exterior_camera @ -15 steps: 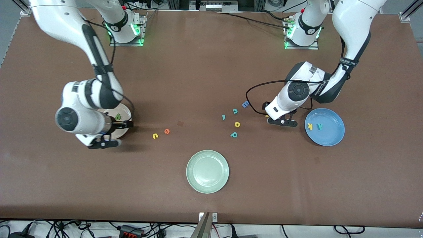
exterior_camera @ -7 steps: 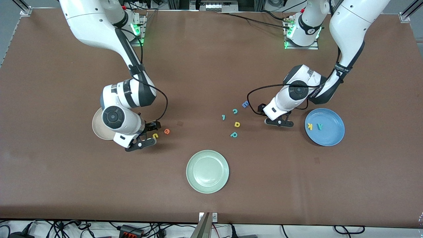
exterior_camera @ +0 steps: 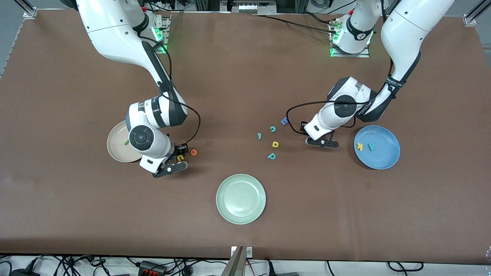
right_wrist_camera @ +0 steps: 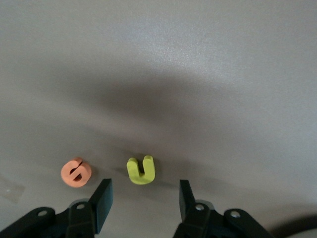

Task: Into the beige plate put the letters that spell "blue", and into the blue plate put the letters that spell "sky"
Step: 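Grasp the u with the right gripper while the left gripper grasps the s, then drop the u on the white plate while the left gripper drops the s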

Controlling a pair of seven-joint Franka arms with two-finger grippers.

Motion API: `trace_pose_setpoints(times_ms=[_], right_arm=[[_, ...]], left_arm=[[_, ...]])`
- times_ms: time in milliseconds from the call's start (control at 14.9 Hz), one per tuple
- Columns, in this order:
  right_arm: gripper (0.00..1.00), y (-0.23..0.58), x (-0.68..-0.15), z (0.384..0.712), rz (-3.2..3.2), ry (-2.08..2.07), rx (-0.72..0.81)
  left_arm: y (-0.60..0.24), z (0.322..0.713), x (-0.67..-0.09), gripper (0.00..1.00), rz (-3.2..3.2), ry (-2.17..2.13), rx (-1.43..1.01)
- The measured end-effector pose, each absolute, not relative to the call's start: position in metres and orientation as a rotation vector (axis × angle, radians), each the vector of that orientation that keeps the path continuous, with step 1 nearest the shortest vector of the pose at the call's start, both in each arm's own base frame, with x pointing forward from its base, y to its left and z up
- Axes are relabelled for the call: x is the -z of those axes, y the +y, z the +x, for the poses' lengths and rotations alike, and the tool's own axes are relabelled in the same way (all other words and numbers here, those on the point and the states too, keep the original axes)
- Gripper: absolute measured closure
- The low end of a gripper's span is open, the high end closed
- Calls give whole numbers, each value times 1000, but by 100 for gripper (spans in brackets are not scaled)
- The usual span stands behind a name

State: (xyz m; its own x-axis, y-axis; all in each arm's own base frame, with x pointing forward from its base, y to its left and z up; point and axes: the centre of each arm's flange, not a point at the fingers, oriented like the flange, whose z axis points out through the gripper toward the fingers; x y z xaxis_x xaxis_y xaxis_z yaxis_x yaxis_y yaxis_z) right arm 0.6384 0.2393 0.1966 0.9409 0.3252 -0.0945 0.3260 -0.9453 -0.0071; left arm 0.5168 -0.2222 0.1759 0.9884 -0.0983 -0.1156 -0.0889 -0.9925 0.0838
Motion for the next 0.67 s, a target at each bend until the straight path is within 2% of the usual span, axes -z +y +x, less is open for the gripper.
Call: trace_pose_setpoints(times_ms=[67,201,268,335,670], right_arm=[[37,239,-193,638,3085,518,152],[38,241,-187,637,3081,524,156],[38,243,-185,636,3080,528,152],[38,244,-183,636,3079,532,150],[43,249,-181,635,3079,543,128]], left_arm=[[-222,517,-176,55,3054,-144,184],[-222,517,-175,62,3054,-144,185],[-222,517,-175,70,3054,-145,185],[-222,516,-175,72,3054,-145,186],[-222,516,-172,69,3052,-141,195]])
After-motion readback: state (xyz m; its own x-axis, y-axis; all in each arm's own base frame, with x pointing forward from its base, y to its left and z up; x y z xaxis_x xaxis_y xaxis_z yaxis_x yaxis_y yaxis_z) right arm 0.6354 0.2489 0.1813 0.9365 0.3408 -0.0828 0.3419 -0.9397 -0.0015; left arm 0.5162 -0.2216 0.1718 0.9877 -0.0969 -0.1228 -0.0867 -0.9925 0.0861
